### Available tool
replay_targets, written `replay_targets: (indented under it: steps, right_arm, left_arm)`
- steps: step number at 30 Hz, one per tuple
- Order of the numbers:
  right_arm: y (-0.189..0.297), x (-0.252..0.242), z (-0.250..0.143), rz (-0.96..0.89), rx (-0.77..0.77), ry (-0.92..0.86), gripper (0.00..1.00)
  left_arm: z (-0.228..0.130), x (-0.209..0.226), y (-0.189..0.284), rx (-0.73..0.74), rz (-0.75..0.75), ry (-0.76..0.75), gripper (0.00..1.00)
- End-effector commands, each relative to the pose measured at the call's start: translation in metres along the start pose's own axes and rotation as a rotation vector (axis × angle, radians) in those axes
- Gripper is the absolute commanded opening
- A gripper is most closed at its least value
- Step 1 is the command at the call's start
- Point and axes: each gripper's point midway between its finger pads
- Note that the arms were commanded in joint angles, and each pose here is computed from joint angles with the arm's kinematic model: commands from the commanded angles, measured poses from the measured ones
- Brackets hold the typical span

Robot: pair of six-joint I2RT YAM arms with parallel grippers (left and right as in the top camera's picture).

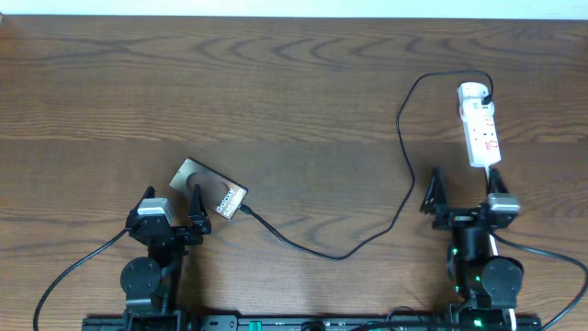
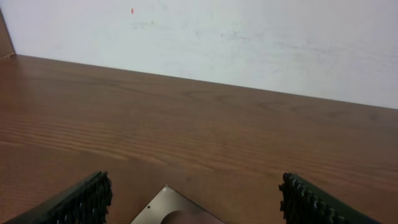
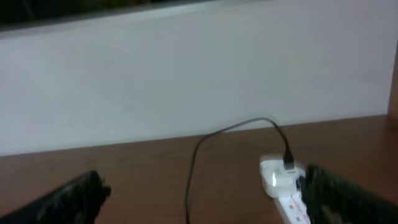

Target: Plug charger to phone and switch on socket

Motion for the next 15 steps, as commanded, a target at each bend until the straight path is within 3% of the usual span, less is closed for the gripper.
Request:
replay_targets:
  steps: [1,8,15]
  right_arm:
    - [0.008,-0.002,-0.015,-0.028,0.046,0.019,0.99]
    - [0.020,-0.002,-0.049,-0.028,0.179,0.029,0.99]
    - [0.020,0.001,-0.049,-0.008,0.179,0.035,0.99]
  left_arm:
    - [-0.015,0.000,-0.001,0.048,-0.011,0.001,0.86]
    - [-0.015,0.000,-0.001,0.049,-0.011,0.001,0.85]
    - [-0.015,0.000,-0.001,0.049,-0.011,0.001,0.85]
Point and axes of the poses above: each gripper's point midway between its finger pads, its own y axis back along the fingers, its own x axis along the line the jaws close on, z = x × y, and after that the axes turned 8 degrees about y, right-handed
